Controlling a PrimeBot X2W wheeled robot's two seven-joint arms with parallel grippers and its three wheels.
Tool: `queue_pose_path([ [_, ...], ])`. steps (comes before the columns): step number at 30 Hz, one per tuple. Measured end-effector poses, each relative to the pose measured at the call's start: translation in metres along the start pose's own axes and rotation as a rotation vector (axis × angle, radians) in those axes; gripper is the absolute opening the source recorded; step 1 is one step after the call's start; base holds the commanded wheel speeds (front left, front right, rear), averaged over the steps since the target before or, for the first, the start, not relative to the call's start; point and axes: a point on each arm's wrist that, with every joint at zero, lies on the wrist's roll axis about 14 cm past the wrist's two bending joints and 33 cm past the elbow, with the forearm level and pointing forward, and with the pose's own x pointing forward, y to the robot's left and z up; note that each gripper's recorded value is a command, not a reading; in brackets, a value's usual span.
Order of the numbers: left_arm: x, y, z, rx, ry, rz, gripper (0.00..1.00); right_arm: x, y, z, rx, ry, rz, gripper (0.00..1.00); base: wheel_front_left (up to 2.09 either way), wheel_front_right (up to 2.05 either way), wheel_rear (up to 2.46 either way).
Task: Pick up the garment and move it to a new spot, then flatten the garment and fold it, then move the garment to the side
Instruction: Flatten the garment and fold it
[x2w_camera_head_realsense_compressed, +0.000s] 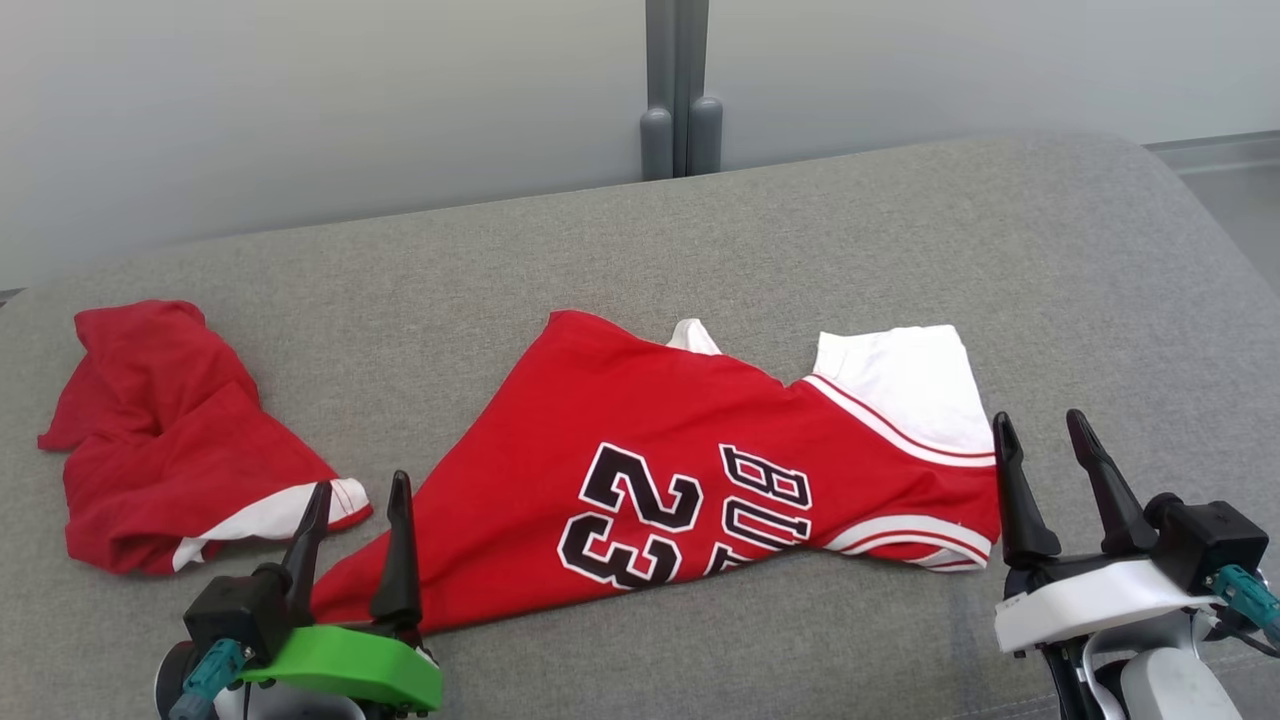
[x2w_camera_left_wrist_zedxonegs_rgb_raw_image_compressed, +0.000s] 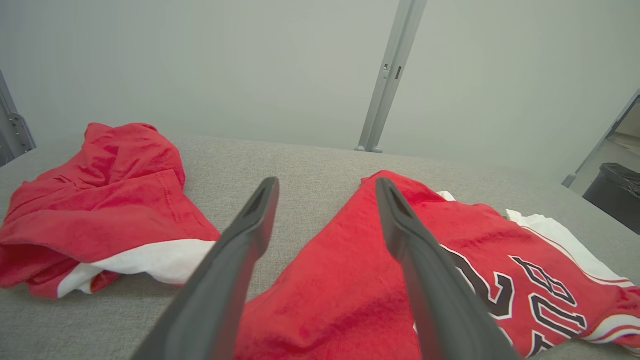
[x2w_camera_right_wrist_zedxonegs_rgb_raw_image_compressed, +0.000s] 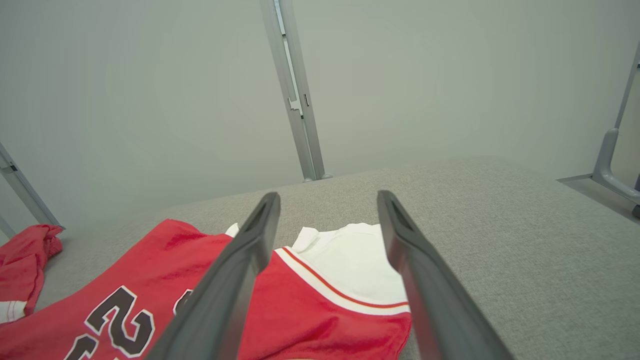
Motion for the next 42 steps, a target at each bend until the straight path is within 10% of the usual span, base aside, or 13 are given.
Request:
queue_pose_path([
  [42, 0.134, -0.082, -0.061, 0.051, 0.512, -0.266, 1.0, -0.001, -0.038, -0.004, -0.017, 0.012, -0.132, 1.0, 0.0, 0.0, 0.0],
])
